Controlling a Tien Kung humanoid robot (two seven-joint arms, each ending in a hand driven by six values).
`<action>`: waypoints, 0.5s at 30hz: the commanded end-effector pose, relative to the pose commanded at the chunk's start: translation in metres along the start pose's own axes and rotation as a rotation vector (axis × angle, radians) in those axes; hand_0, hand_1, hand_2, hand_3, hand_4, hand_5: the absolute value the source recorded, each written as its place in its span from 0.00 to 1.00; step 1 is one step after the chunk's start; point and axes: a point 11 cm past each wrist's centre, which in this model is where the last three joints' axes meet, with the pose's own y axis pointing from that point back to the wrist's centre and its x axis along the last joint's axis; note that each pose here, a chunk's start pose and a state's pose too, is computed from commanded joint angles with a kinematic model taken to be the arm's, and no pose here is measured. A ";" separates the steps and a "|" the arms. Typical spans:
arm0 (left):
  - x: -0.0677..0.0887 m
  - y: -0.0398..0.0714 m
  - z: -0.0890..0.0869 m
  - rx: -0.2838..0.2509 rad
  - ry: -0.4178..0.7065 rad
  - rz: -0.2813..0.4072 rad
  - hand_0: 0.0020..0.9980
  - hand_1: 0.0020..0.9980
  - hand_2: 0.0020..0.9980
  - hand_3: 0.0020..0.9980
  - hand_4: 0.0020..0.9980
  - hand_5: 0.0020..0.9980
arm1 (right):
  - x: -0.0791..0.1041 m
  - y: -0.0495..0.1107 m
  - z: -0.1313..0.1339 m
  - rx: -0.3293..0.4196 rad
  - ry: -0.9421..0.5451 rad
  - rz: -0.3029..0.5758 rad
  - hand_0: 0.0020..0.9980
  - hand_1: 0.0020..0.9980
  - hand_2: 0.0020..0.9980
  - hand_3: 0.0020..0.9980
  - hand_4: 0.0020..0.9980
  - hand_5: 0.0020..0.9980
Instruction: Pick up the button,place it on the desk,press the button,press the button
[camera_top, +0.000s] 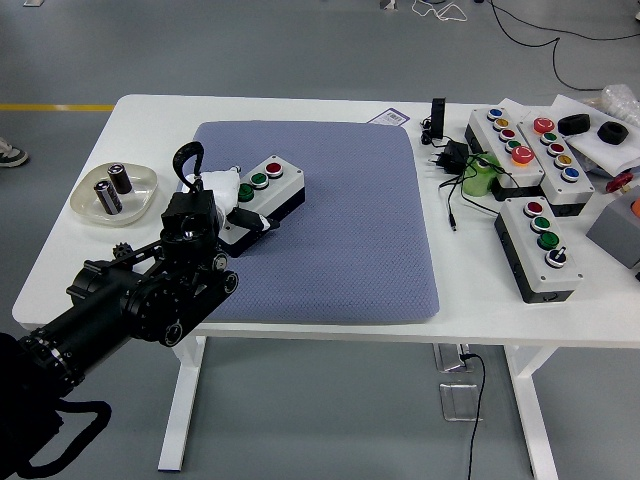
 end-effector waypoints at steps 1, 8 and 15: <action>0.000 0.000 0.000 -0.001 -0.003 0.001 0.45 0.63 0.60 0.88 0.88 0.09 | 0.000 0.000 0.000 0.001 0.000 0.000 0.65 0.57 0.60 0.64 0.25 0.26; 0.000 0.001 0.007 -0.061 -0.056 0.054 0.26 0.32 0.32 0.64 0.58 0.00 | 0.000 0.000 -0.003 0.006 -0.003 0.000 0.65 0.57 0.60 0.64 0.25 0.26; 0.001 0.003 0.014 -0.122 -0.001 0.080 0.18 0.19 0.18 0.34 0.48 0.00 | 0.000 0.000 -0.004 0.007 -0.002 0.001 0.65 0.57 0.60 0.64 0.25 0.26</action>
